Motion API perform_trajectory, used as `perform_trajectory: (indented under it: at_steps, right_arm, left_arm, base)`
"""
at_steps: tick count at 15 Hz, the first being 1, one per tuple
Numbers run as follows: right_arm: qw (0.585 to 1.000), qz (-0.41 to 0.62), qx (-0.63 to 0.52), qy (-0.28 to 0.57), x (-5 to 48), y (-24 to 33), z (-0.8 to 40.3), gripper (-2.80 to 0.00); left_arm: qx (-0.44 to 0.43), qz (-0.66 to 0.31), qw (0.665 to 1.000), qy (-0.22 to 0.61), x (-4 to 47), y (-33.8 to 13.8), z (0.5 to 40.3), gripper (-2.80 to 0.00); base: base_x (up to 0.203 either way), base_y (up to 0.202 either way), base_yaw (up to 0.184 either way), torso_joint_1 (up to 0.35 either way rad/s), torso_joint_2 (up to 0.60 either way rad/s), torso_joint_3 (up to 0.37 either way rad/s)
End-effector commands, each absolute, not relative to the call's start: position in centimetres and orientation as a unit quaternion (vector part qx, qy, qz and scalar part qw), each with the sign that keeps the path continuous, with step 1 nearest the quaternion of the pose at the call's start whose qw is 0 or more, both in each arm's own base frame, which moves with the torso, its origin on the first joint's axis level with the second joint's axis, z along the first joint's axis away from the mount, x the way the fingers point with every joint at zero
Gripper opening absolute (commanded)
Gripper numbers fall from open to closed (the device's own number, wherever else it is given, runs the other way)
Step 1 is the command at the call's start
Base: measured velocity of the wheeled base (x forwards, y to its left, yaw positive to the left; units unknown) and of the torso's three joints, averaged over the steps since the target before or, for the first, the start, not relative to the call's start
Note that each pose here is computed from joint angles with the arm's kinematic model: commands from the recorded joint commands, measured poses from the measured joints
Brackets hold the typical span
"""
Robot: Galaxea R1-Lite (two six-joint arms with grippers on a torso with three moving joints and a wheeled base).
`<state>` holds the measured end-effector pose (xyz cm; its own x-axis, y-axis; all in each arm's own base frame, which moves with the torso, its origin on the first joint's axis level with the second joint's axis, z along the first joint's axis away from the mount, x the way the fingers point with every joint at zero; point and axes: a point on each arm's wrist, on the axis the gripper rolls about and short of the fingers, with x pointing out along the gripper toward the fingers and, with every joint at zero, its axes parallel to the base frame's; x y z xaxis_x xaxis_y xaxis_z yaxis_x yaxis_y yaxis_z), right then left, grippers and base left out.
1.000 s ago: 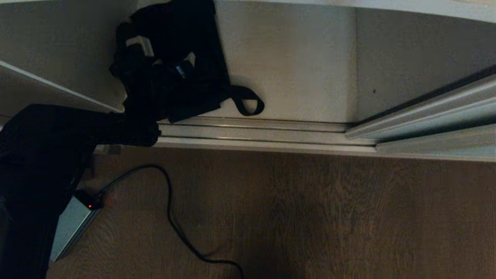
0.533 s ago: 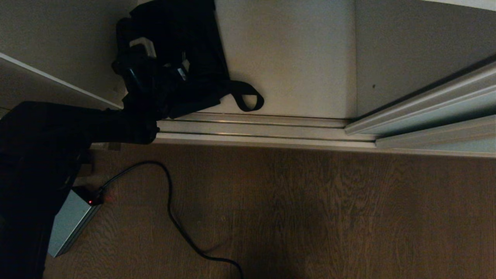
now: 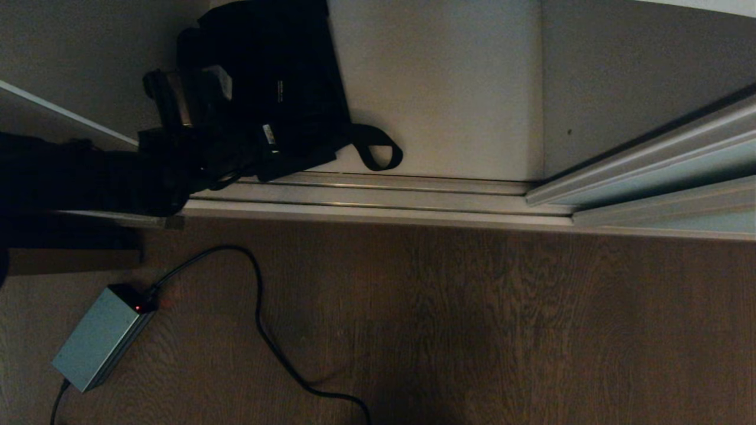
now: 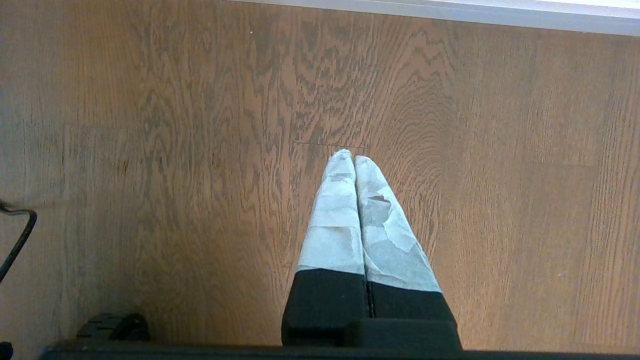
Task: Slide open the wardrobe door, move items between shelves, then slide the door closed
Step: Place the pillow on the lower shelf, then close the door
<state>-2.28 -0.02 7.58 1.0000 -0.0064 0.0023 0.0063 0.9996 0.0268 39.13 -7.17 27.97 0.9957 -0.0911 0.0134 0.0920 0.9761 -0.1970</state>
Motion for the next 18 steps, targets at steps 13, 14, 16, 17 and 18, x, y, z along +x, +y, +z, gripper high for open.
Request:
perform_trajectory:
  at_steps: [13,14,16,17,18]
  right_arm:
    - [1.000,-0.003,0.014,-0.003,-2.3,0.0,7.6,-2.80]
    - [1.000,-0.003,0.014,-0.003,-2.3,0.0,7.6,-2.80]
    - [1.000,-0.004,0.014,-0.003,-2.3,0.0,7.6,-2.80]
    - [1.000,-0.003,0.014,-0.003,-2.3,0.0,7.6,-2.80]
    - [1.000,-0.003,0.013,-0.003,-2.3,0.0,7.6,-2.80]
  left_arm:
    - [0.002,0.018,0.998,-0.058,2.5,0.1,25.1,-2.80]
    - [0.018,0.015,0.998,-0.056,1.3,0.1,23.4,-2.80]
    - [0.045,-0.004,0.998,-0.048,-0.2,-0.1,19.5,-2.80]
    - [0.051,-0.012,0.997,-0.049,-0.9,-0.1,17.9,-2.80]
    - [0.055,-0.017,0.997,-0.051,-1.5,-0.1,16.2,-2.80]
  base:
    - [0.000,0.000,0.000,0.000,0.00,0.000]
    - [0.000,0.000,0.000,0.000,0.00,0.000]
    - [0.000,0.000,0.000,0.000,0.00,0.000]
    - [0.000,0.000,0.000,0.000,0.00,0.000]
    - [0.000,0.000,0.000,0.000,0.00,0.000]
